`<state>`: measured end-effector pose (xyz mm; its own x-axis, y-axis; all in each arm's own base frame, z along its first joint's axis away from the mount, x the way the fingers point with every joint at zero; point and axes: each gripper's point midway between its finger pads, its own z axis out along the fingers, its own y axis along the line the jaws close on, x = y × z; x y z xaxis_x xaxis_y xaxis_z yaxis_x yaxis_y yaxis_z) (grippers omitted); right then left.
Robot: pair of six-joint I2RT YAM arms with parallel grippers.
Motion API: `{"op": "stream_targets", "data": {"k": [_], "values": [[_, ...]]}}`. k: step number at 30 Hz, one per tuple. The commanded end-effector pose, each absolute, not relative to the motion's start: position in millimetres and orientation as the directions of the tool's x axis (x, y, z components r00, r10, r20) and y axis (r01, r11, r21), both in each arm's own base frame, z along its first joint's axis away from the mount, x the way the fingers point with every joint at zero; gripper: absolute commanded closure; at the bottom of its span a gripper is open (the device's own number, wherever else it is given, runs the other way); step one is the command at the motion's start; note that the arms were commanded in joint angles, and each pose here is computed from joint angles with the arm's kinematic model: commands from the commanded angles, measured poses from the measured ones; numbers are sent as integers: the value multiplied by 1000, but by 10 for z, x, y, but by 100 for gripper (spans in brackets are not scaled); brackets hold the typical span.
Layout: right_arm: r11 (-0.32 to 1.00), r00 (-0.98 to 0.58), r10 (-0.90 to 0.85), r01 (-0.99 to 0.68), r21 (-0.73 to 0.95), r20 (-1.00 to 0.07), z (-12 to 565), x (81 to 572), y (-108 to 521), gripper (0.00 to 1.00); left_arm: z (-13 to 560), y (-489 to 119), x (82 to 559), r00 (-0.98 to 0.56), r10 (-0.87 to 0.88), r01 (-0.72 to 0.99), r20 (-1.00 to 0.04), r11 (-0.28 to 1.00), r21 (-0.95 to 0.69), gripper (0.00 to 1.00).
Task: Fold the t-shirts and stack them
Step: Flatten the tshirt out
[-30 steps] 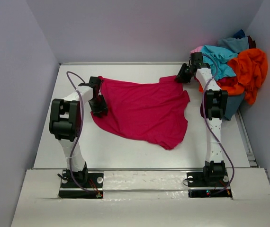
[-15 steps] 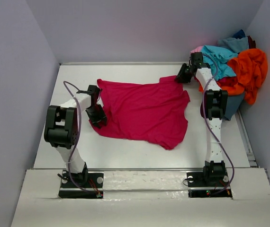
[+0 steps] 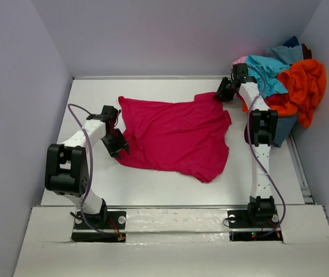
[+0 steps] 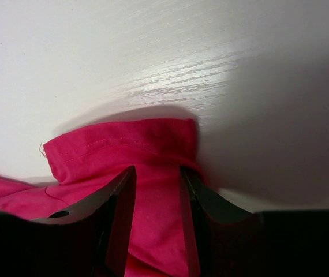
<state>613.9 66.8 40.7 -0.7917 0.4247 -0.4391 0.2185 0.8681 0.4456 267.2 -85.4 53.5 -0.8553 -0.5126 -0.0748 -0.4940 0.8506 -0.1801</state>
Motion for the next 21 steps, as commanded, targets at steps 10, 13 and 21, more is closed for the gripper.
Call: {"op": "stream_targets", "data": {"k": [10,13,21], "values": [[846,-733,453,173,505,-507,1276,6124,490,47,683,-769,3154,-879,-441,-417,-183,896,-154,52],[835,-781,435,162,526,-449,1331,5939,709,47,733,-816,3344,-883,-417,-390,-214,907,-161,52],[843,-869,338,109,526,-361,1306,5449,1377,48,808,-991,3883,-895,-353,-316,-273,933,-172,52]]}}
